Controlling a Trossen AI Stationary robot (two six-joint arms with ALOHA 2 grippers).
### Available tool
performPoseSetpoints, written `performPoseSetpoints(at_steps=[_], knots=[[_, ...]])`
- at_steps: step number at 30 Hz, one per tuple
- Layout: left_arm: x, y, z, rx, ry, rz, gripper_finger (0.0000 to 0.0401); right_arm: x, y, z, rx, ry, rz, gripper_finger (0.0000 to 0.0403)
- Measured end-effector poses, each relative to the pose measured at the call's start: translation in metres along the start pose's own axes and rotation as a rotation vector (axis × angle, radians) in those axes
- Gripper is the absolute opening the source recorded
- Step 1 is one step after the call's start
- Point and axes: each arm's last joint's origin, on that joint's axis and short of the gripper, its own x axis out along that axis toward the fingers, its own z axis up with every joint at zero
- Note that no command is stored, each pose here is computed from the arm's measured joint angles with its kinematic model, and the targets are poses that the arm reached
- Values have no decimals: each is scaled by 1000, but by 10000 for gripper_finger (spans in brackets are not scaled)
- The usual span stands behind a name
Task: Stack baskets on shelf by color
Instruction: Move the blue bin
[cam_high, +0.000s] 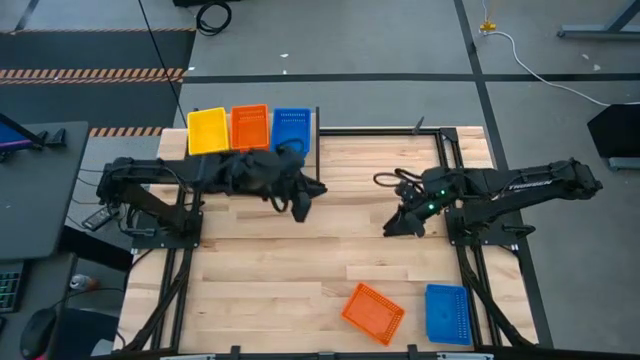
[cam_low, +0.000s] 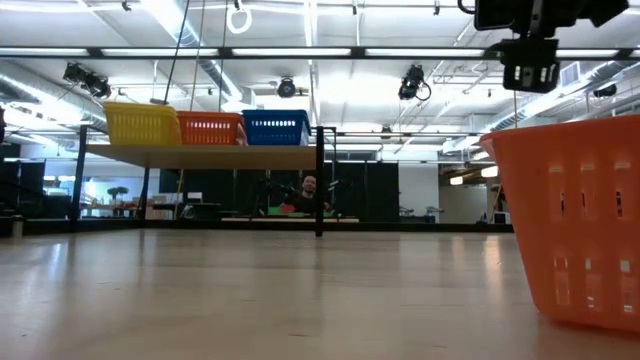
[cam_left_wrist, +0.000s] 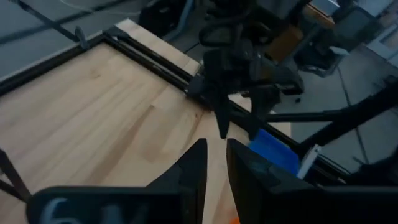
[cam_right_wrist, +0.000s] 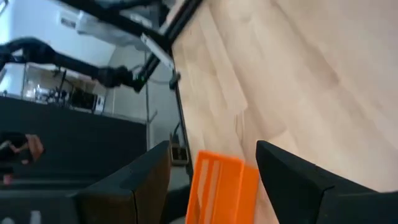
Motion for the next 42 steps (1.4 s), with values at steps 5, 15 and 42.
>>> performPoseSetpoints(at_steps=[5,15,42], knots=[[8,-11,-3,-4,-89,32,62,4,7,-9,2,-16,-24,242],[11,-28,-14,37,-70,-48,64,6,22,-6,133,-274,-11,242],[19,-50,-42,122,157,-333,57,57,27,-70,406,335,-78,242]])
